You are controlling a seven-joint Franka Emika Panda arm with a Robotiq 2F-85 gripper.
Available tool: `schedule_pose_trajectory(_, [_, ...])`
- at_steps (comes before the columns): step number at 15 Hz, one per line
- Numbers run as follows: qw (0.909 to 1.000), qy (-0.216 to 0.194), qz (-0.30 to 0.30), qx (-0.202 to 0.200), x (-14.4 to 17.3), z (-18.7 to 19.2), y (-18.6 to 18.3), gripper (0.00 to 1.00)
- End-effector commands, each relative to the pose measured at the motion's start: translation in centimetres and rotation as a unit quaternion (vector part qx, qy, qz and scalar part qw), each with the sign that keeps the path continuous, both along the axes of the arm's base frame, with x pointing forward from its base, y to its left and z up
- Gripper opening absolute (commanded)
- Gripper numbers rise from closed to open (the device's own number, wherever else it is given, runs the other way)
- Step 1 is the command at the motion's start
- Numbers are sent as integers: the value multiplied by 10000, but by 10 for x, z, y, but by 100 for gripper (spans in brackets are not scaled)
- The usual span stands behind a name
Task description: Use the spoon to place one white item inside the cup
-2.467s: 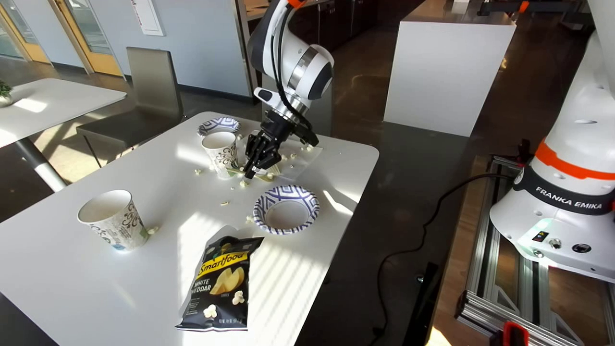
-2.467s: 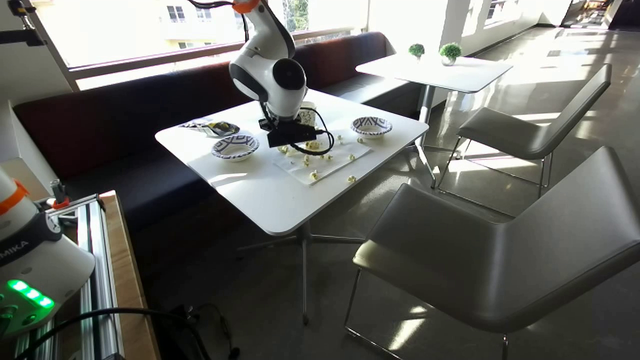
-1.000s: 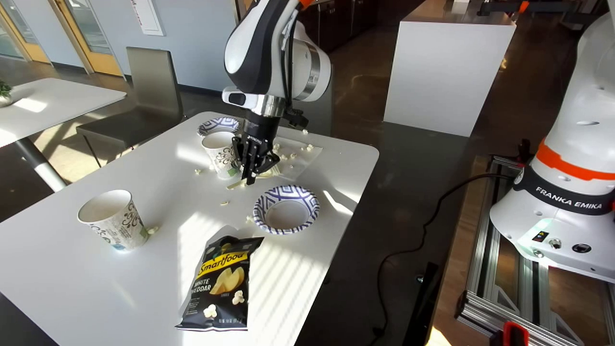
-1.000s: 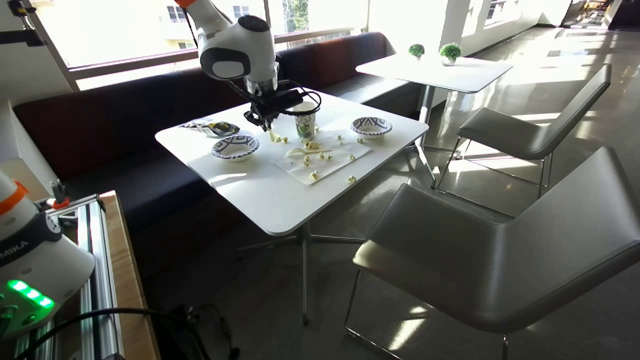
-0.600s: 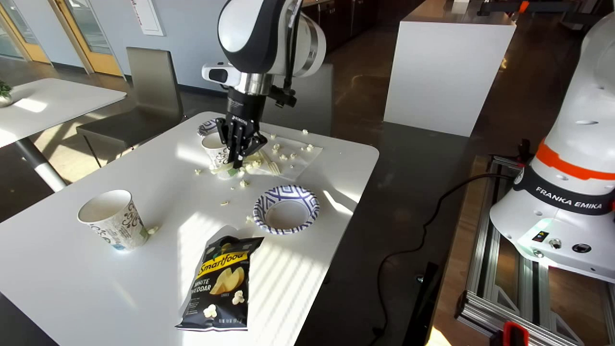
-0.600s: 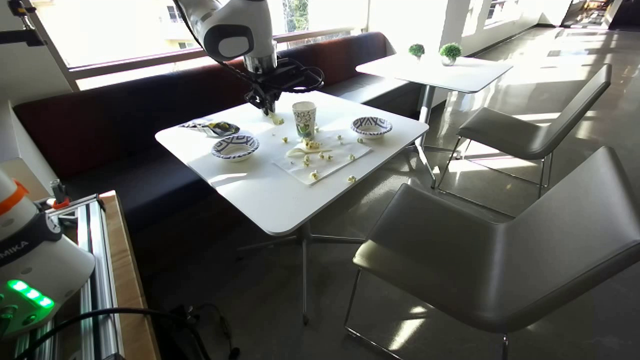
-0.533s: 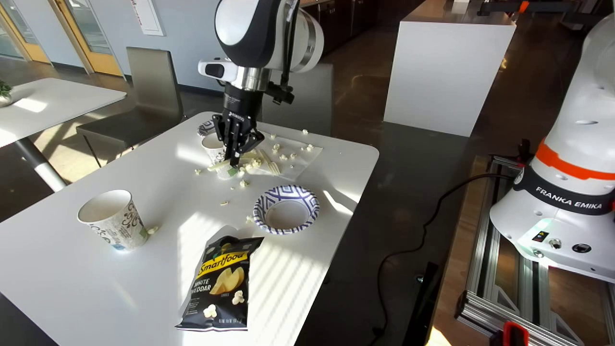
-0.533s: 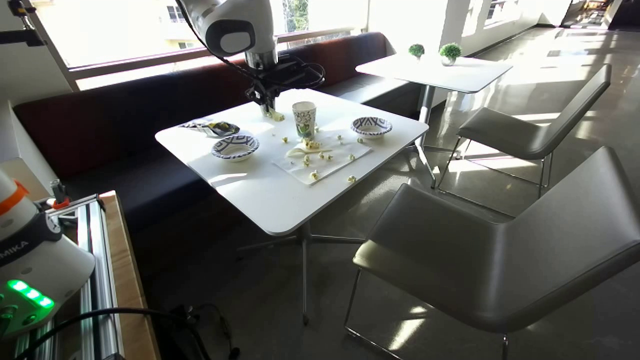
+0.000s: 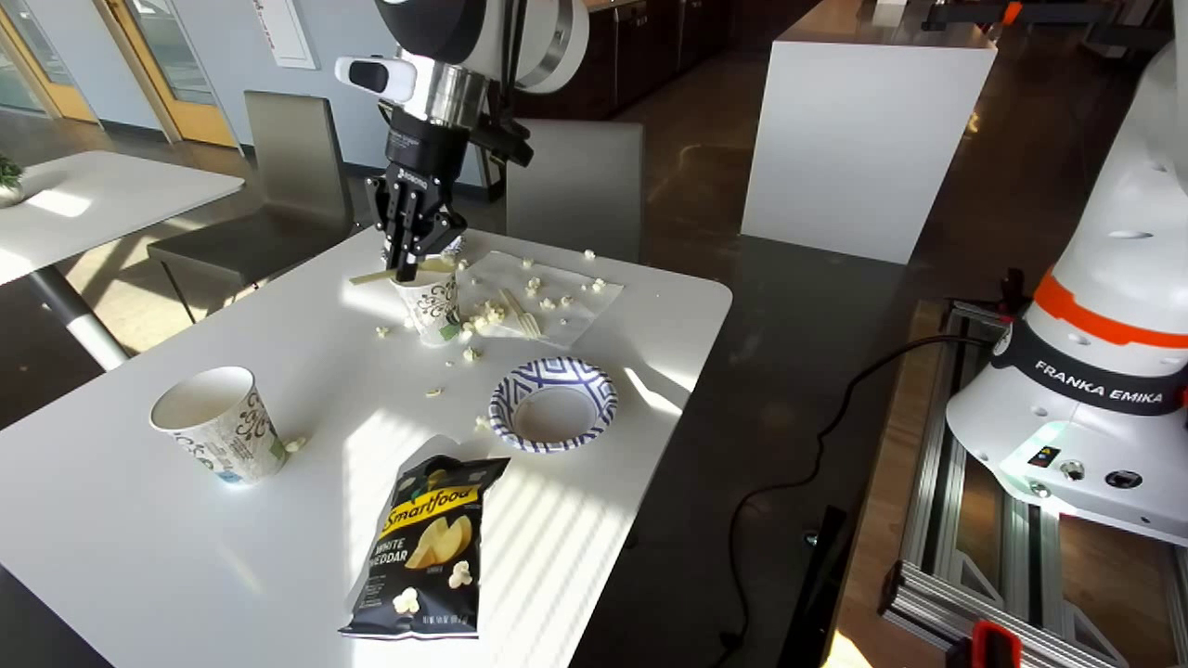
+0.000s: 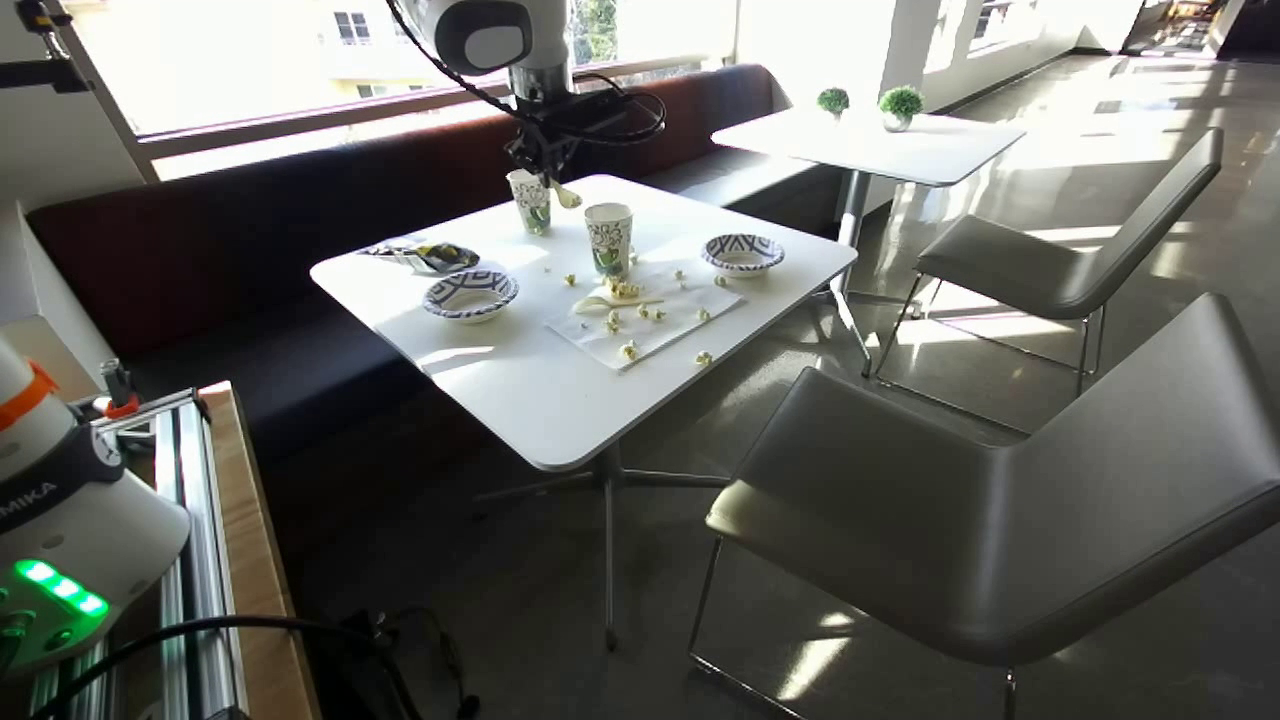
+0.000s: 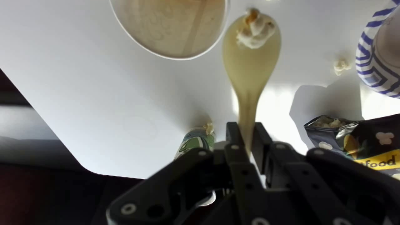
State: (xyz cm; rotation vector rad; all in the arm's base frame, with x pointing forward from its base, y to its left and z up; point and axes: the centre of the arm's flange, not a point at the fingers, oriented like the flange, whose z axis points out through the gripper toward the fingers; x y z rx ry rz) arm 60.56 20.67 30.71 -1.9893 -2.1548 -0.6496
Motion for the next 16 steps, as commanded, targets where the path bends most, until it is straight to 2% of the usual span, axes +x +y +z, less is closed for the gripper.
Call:
schedule_pose_trajectory(1, [9998, 56, -51, 159, 24, 3, 2, 3])
schedule_pose_trajectory(8, [9972, -186, -230, 689, 51, -3, -7, 3])
schedule_pose_trajectory(16, [9863, -520, -625, 1436, 62, -24, -31, 3])
